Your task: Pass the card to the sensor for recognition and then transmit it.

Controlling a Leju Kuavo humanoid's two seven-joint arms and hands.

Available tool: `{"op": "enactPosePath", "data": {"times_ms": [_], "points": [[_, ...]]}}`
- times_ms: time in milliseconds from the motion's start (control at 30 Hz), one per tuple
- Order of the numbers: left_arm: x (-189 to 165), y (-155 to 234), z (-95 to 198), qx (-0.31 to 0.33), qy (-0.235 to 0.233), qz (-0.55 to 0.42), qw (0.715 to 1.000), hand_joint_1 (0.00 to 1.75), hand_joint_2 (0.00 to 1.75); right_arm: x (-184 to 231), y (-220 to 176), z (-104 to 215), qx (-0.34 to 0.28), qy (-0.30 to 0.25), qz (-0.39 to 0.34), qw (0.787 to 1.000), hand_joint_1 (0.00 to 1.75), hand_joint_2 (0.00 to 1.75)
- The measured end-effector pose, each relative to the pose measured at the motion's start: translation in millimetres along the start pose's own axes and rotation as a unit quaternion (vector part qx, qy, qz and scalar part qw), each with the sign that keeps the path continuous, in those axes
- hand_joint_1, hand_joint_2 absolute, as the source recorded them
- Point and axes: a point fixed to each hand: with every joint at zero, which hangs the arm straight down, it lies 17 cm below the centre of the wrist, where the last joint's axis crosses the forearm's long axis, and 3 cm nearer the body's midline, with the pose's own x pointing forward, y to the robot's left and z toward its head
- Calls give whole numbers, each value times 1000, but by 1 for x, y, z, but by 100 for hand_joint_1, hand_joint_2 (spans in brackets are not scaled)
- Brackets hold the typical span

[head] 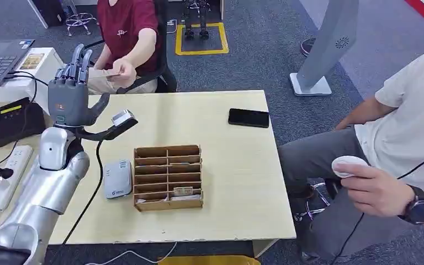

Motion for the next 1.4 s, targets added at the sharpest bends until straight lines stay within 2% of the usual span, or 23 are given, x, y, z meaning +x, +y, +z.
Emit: {"op": "enactPosePath", "data": {"times_ms": [500,633,733,833,933,1100,1400], "points": [[7,-12,2,-25,-2,15,1000,0,175,1,0,0,-1,-3,-1,1000,0,175],[10,-28,7,-65,-1,57,996,0,175,1,0,0,-2,-5,-1,1000,0,175],[29,-51,32,-143,-17,165,976,0,175,-1,2,0,-5,-4,-6,1000,0,175],[52,-55,77,-211,-54,253,943,0,175,-10,8,2,-6,4,-21,1000,0,175],[59,-33,118,-233,-90,290,924,0,175,-20,17,4,-3,14,-32,999,0,175],[77,18,159,-235,-160,298,911,0,175,-33,22,6,-3,24,-47,999,0,175],[96,79,169,-217,-226,310,898,0,175,-36,16,5,-12,21,-48,999,0,175]]}}
